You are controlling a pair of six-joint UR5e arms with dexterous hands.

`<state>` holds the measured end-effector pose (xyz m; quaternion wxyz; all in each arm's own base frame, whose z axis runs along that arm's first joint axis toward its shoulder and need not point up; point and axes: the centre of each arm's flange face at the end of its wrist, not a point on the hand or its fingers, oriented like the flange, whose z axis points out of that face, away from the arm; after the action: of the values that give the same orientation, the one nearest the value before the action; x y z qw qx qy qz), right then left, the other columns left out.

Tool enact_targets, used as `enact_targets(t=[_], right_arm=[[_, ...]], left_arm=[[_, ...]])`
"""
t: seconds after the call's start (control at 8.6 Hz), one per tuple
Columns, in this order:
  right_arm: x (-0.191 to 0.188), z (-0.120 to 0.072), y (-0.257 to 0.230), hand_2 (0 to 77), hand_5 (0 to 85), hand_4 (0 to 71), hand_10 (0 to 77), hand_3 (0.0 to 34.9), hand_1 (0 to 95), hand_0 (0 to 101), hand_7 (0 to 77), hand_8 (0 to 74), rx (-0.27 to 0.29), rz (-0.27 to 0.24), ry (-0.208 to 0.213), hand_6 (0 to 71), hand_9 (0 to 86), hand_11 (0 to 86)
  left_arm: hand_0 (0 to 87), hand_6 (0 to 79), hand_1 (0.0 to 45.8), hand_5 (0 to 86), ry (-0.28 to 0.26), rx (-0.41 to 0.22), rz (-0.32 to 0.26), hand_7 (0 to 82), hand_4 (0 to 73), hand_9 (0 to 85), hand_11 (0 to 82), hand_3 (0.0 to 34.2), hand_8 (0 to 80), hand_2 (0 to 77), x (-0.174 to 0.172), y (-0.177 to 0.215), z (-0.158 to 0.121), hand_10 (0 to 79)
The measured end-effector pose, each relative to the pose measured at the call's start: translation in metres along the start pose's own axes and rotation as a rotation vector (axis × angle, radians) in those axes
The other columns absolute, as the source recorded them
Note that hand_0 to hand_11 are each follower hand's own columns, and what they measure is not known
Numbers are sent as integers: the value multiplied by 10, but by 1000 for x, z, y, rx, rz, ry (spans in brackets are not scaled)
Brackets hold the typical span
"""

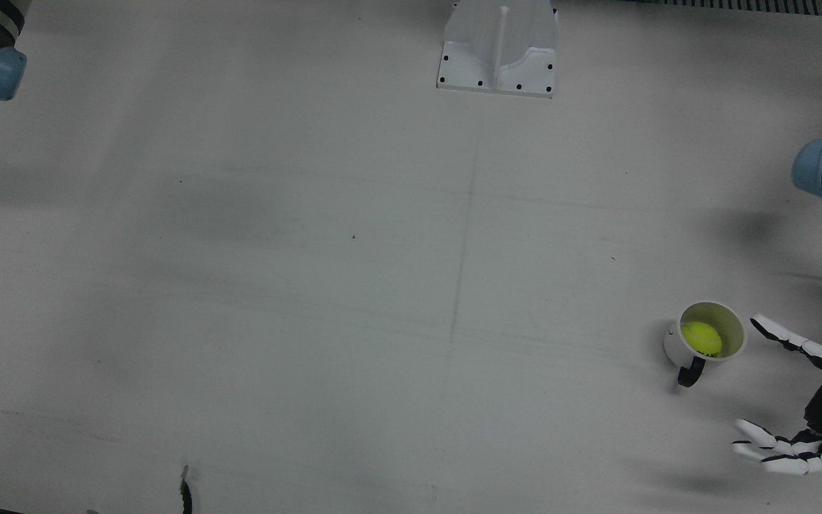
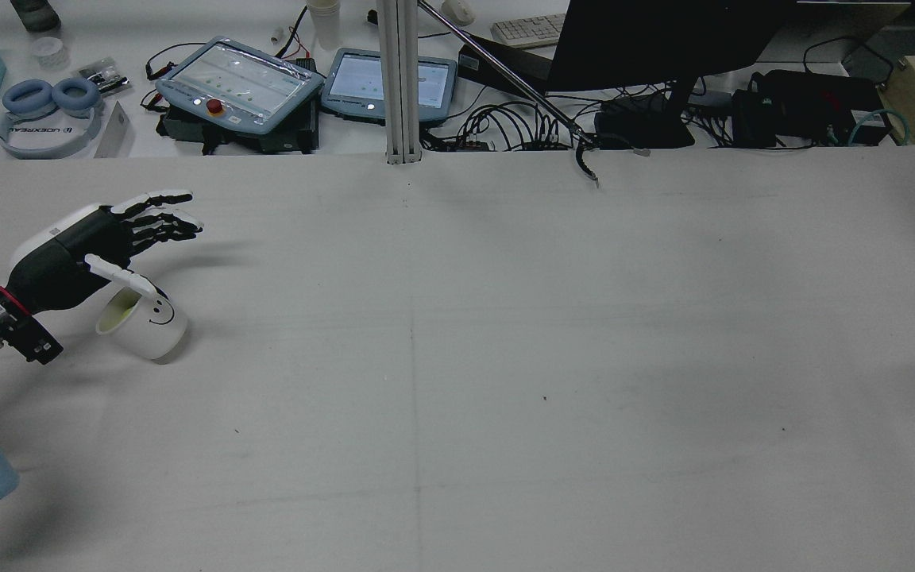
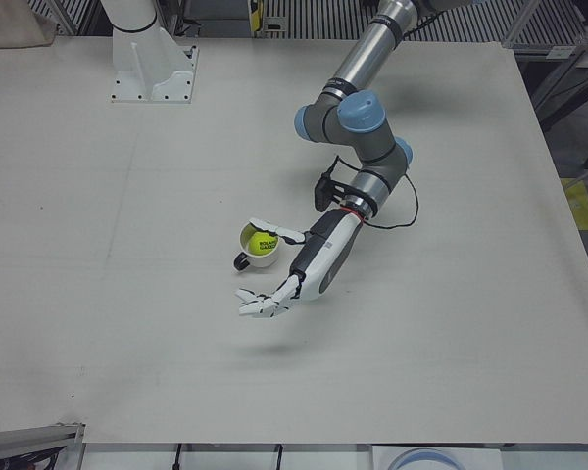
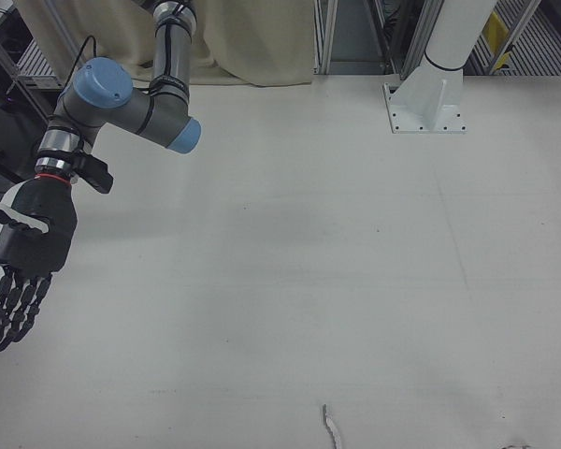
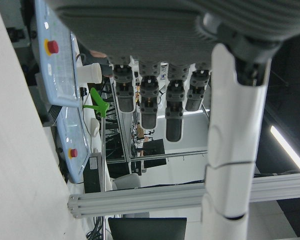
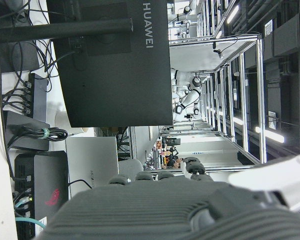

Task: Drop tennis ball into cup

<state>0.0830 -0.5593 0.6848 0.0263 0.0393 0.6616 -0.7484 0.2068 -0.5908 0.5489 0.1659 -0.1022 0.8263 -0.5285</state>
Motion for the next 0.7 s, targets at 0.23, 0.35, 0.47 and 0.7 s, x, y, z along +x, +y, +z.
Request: enact_targets(t=[0.23, 0.35, 0.47, 0.7], right_arm=[[0, 0, 0, 5, 0, 0, 0, 0, 5, 0, 0, 0, 0, 0, 0, 0, 0, 5], [0, 0, 0, 5, 0, 0, 0, 0, 5, 0, 0, 0, 0, 0, 0, 0, 0, 5], [0, 0, 0, 5, 0, 0, 0, 0, 5, 0, 5, 0, 0, 0, 0, 0, 0, 5], [0, 0, 0, 5, 0, 0, 0, 0, 5, 0, 0, 0, 0, 0, 0, 0, 0, 5]], left_arm=[[710, 496, 235, 196, 77, 31, 42, 256, 164, 196, 235, 0, 322, 11, 71, 3, -8, 142], [762, 393, 267, 196, 112, 52, 63, 300, 174, 196, 235, 0, 295, 11, 103, 1, -16, 142], [761, 480, 235, 207, 143, 73, 81, 295, 185, 196, 235, 0, 322, 5, 131, -2, -25, 142], [795, 567, 262, 224, 163, 126, 95, 311, 213, 196, 235, 0, 344, 5, 167, -7, -43, 142]])
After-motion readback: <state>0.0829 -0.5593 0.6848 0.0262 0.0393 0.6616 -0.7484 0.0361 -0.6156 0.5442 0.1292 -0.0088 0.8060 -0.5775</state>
